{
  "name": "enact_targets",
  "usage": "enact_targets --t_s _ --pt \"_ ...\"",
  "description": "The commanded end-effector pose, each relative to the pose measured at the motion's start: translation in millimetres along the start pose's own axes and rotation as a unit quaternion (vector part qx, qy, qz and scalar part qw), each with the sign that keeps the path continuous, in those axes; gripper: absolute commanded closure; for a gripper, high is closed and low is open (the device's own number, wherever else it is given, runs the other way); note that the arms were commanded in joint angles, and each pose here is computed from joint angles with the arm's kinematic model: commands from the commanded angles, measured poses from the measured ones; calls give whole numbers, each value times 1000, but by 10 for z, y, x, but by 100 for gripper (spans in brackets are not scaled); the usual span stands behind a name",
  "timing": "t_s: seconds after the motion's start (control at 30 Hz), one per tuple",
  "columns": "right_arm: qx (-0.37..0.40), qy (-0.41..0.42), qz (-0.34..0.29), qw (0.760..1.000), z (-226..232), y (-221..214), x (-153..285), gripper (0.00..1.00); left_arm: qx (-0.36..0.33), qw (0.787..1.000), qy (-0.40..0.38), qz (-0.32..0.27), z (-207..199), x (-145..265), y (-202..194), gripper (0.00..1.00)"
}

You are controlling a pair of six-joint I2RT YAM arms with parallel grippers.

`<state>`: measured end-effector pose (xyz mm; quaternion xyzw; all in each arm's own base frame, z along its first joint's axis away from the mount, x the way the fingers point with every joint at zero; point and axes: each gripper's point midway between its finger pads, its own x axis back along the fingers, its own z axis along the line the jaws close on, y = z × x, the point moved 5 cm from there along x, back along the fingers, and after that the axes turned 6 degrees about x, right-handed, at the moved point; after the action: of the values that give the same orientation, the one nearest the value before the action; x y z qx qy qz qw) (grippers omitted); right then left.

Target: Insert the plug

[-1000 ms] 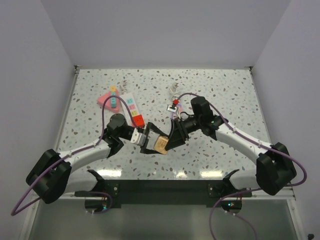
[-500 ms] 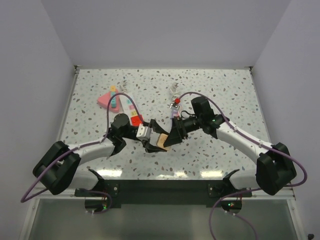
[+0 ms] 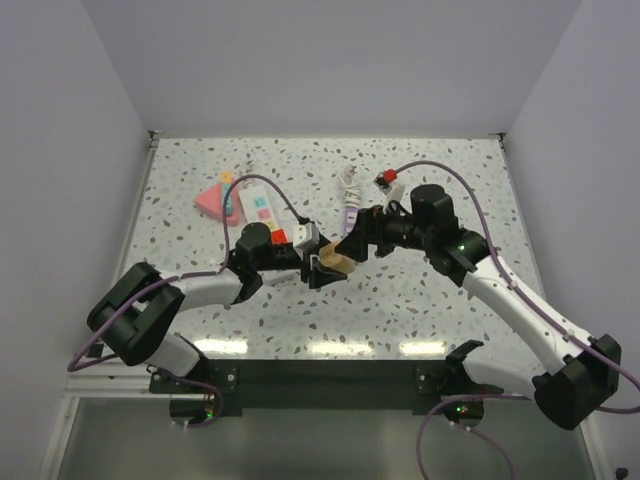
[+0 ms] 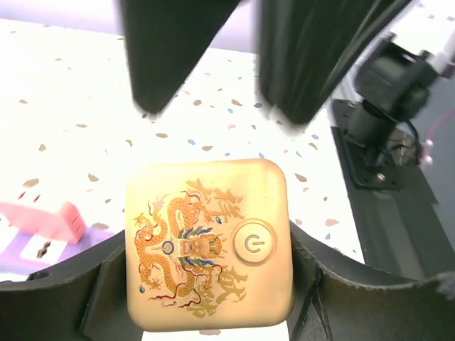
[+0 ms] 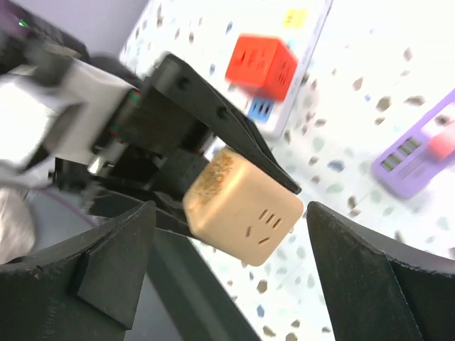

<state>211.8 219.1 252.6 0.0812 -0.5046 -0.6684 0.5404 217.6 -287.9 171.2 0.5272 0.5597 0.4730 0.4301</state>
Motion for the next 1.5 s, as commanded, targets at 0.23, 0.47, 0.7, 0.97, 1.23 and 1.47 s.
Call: enact_targets --t_s 0.23,0.47,0.7,0.97,1.23,1.47 --pt "20 -106 -89 990 -109 313 143 11 36 995 73 -59 260 -163 328 100" --pt "48 -140 -73 986 -123 315 6 12 16 997 74 -25 293 -192 245 100" --pt "67 -132 -42 988 -59 277 -246 12 -4 994 105 -2 345 -144 160 100" --pt "67 -143 -19 987 -119 168 -315 12 -7 993 117 1 382 -147 160 100" --pt "89 -138 40 986 -104 26 -544 13 -16 992 125 17 407 -176 130 100" --pt "93 -165 94 977 -281 -168 -669 14 -46 991 127 17 347 -113 121 100"
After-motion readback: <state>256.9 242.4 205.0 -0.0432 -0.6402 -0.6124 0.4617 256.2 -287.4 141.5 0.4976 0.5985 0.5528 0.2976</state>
